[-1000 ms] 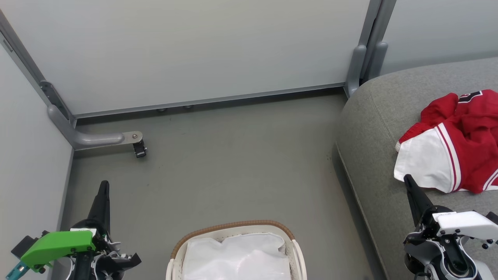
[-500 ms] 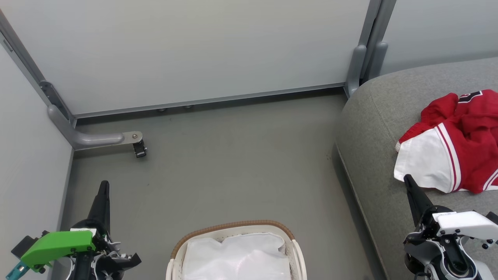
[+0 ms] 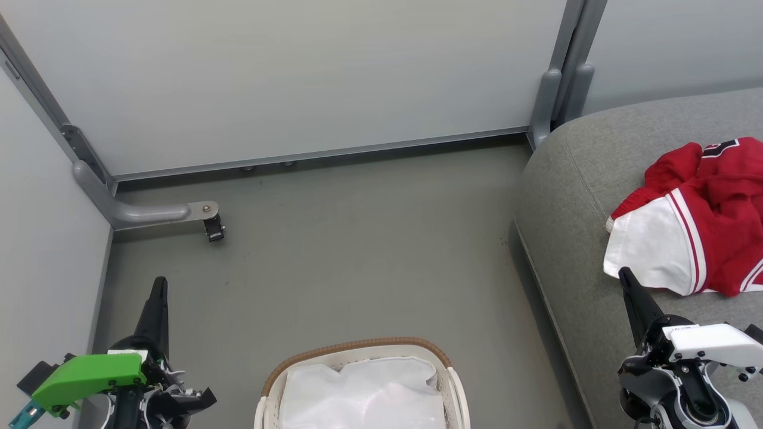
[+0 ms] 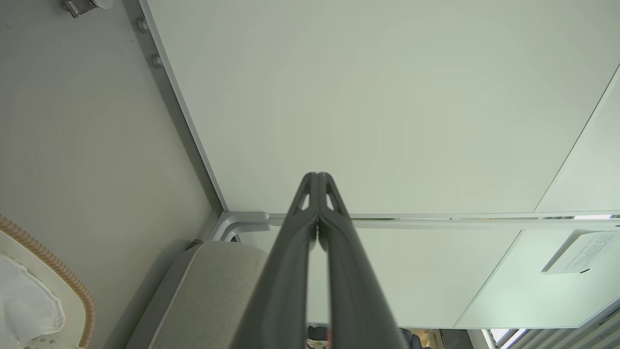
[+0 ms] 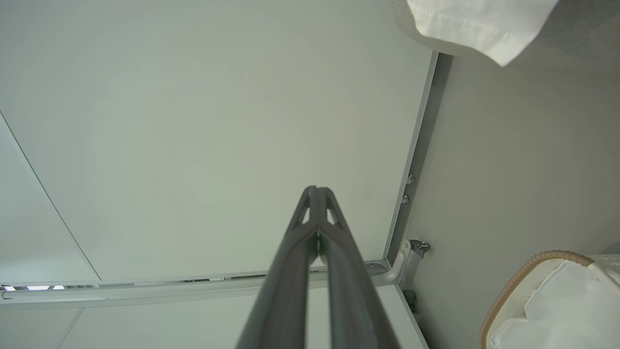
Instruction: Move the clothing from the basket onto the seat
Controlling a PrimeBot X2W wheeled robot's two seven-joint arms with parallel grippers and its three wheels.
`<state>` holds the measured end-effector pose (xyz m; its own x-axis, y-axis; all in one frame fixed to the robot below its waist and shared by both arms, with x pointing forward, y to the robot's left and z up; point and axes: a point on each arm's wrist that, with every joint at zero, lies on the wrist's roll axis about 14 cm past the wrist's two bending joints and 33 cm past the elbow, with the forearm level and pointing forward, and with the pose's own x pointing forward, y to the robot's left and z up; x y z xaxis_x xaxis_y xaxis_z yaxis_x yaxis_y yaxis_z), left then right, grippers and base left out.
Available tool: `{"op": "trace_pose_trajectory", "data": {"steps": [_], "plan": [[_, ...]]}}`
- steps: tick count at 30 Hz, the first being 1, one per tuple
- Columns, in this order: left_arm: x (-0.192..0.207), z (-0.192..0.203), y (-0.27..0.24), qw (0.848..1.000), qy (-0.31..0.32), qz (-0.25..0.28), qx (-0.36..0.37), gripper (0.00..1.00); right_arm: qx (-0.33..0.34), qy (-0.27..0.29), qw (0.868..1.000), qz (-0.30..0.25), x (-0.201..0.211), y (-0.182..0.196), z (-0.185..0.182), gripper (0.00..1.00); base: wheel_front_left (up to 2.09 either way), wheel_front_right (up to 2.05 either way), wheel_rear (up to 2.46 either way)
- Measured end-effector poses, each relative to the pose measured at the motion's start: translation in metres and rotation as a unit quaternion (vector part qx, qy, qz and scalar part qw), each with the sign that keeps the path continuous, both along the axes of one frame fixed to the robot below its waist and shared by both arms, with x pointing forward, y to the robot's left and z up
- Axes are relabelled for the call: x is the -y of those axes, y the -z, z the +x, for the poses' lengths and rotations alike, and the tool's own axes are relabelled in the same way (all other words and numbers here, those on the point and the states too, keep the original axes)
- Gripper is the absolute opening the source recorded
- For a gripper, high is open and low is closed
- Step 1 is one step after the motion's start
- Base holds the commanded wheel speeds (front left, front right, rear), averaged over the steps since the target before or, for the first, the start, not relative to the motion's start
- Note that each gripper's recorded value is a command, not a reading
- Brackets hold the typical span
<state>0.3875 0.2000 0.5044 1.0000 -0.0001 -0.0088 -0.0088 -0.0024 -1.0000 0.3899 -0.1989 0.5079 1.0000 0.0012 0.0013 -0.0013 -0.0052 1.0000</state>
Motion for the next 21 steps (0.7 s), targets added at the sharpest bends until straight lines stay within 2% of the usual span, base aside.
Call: {"op": "trace_pose_trajectory", "data": {"steps": [21], "plan": [[0.0,0.0,0.0,1.0,0.0,0.0,0.0,0.0,0.0,0.0,1.0,0.0,0.0,0.0,0.0,0.0,0.0,0.0,0.0]]}}
